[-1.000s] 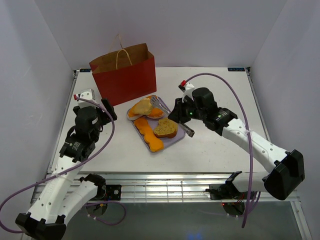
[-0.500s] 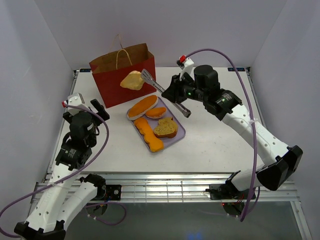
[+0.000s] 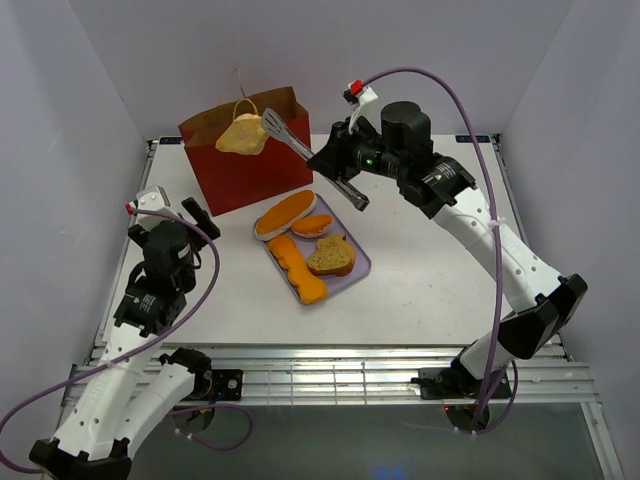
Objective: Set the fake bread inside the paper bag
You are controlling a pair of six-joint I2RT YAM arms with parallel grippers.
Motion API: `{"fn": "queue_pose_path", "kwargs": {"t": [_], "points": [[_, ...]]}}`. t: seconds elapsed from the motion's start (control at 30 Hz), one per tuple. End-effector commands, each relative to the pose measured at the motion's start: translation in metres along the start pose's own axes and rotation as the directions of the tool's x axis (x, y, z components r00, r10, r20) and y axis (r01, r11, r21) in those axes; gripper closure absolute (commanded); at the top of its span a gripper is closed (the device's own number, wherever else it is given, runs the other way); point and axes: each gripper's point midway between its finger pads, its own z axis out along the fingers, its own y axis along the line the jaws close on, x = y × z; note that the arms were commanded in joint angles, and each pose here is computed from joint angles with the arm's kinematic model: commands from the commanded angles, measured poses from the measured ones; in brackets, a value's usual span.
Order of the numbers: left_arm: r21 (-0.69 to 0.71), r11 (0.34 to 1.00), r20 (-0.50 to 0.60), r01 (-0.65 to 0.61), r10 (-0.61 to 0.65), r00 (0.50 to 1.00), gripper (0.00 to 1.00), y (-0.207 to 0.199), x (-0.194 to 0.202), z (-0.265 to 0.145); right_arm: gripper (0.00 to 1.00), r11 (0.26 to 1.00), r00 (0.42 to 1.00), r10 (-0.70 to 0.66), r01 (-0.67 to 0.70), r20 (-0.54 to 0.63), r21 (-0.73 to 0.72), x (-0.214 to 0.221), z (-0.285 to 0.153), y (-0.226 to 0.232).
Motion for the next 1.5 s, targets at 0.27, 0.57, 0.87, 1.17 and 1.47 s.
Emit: {"fn": "queue_pose_path", "kwargs": {"t": [0.27,0.57,0.87,1.17,1.47], "points": [[0.096,0.995,-0.070,0.012,-0.006,0.998,0.05,-0.023,0.017,0.004,0.81,0.994,0.983,-0.023,0.042,0.182,-0.097,-0.078,0.019,0.026],[0.139,0.990,-0.115,0.001,0.015,0.993,0.05,-0.033,0.029,0.009,0.80,0.997,0.972,-0.007,0.024,0.234,-0.072,-0.101,0.052,0.013],[0.158,0.987,-0.123,0.000,0.020,0.992,0.05,-0.037,0.032,0.007,0.79,0.997,0.959,0.043,-0.022,0.280,-0.077,-0.113,0.074,-0.007],[0.150,0.989,-0.103,-0.013,0.028,0.994,0.05,-0.036,0.029,0.005,0.78,0.994,0.959,0.091,-0.070,0.270,-0.085,-0.103,0.098,-0.037],[0.157,0.987,-0.101,-0.015,0.031,0.994,0.04,-0.038,0.028,0.003,0.78,0.991,0.969,0.122,-0.107,0.213,-0.085,-0.078,0.114,-0.052]]}}
